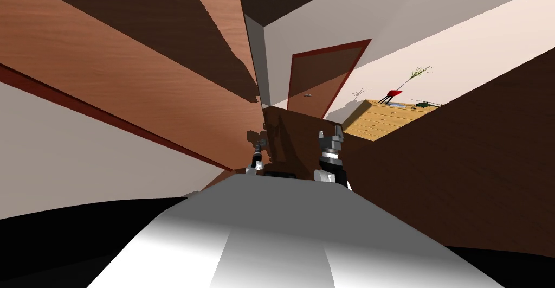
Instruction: Push the door open
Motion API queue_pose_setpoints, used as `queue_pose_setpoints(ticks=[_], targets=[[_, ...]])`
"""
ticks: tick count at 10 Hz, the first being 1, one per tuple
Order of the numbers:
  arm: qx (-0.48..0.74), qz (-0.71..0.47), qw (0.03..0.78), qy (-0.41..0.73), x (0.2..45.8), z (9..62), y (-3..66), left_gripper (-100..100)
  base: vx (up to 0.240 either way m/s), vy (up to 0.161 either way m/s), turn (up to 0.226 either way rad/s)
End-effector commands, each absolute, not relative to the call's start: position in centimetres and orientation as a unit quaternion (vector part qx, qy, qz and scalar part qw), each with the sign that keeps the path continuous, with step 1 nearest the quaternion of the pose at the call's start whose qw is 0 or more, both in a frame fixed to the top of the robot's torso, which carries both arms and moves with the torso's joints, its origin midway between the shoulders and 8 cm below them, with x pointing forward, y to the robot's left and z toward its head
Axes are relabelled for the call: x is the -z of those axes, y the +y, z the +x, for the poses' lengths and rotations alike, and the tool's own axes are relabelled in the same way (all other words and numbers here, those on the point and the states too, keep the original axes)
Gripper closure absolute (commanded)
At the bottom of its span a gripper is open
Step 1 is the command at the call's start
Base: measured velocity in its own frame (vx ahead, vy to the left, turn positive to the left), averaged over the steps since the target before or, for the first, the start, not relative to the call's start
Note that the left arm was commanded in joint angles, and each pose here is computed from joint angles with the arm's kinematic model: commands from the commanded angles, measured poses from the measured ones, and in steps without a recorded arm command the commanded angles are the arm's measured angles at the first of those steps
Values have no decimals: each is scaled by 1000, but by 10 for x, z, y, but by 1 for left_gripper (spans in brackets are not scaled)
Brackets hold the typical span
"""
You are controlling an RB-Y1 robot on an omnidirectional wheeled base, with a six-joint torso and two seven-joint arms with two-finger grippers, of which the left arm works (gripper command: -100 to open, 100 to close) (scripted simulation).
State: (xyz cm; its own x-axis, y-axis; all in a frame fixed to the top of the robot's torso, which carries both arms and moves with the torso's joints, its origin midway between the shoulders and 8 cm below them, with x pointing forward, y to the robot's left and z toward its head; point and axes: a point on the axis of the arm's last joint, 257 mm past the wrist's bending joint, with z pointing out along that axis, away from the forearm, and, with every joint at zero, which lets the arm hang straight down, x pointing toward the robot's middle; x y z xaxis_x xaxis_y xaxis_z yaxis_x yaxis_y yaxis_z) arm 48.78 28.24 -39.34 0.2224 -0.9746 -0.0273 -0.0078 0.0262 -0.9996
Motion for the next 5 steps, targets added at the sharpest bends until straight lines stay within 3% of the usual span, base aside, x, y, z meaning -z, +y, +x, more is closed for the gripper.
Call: queue_pose_setpoints(ticks=[1, 5], targets=[[420, -544, 576, 442, 387, 487, 307, 100, 187, -41, 38], [395, -559, 580, 441, 399, 476, 327, 100, 170, -11, 28]])
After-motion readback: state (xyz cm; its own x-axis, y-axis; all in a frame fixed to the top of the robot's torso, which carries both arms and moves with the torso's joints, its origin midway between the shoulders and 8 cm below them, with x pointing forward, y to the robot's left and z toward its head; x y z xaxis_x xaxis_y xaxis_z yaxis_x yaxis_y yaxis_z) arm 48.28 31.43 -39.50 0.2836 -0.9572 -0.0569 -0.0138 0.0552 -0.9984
